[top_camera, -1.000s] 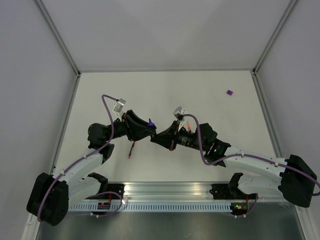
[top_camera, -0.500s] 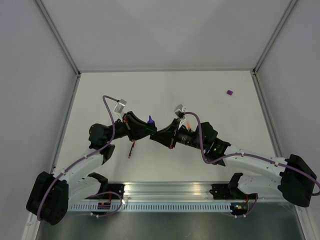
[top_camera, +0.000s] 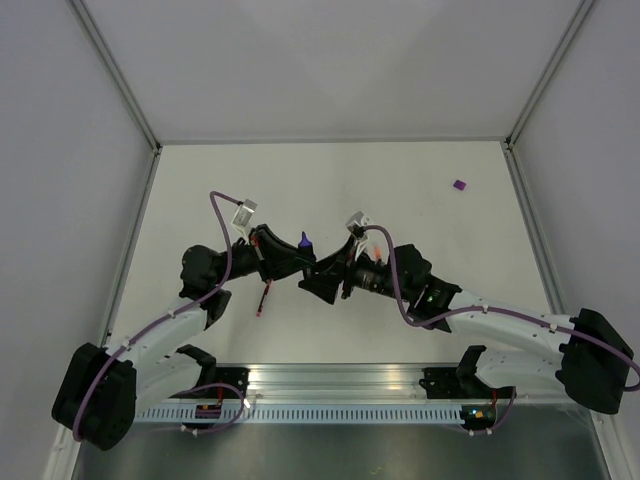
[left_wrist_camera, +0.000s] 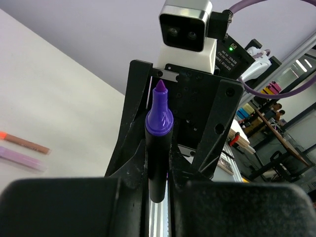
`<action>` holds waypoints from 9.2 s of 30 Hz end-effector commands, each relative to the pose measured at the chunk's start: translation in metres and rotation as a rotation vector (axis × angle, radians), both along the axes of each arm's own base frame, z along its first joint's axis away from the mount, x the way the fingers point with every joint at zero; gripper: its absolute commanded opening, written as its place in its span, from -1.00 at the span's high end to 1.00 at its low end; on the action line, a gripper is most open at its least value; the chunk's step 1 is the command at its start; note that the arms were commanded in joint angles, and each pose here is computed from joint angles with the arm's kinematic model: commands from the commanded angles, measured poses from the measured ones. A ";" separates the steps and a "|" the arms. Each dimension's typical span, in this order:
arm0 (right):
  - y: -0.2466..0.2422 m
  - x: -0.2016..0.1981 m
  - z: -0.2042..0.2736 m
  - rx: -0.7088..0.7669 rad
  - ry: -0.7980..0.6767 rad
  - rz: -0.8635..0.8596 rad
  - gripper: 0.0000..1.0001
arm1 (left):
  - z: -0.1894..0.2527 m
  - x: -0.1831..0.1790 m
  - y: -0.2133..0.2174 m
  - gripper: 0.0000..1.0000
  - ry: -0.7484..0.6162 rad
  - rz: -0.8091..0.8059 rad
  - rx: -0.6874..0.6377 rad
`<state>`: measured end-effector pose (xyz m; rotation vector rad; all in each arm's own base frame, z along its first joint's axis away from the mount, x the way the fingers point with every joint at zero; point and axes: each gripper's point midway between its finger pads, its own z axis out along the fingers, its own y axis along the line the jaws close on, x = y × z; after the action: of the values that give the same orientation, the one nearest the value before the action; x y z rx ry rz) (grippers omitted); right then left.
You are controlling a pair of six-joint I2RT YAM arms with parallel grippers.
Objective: Insert the pens into the pen caps
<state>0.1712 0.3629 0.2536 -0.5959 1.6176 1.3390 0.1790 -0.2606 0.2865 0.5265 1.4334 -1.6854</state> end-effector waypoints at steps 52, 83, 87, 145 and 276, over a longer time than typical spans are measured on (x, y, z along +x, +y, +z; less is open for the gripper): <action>-0.433 0.443 -0.147 -0.541 0.321 -0.919 -0.75 | -0.039 0.042 0.008 0.95 0.133 0.240 0.120; -0.420 0.370 -0.220 -0.504 0.598 -0.748 -0.63 | -0.041 0.041 0.002 0.95 0.175 0.196 0.106; -0.417 0.360 -0.213 -0.553 0.590 -0.741 -0.62 | -0.045 0.043 0.003 0.95 0.179 0.205 0.112; -0.386 0.396 -0.259 -0.548 0.923 -1.284 -0.14 | -0.048 0.043 0.000 0.95 0.200 0.184 0.116; -0.061 0.090 0.040 -0.056 0.036 -0.676 1.00 | -0.054 0.024 -0.048 0.95 0.019 0.048 0.358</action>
<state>0.2615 0.2992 0.2659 -0.0643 1.7463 0.7532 0.1984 -0.3056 0.2122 0.6291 1.8492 -1.4251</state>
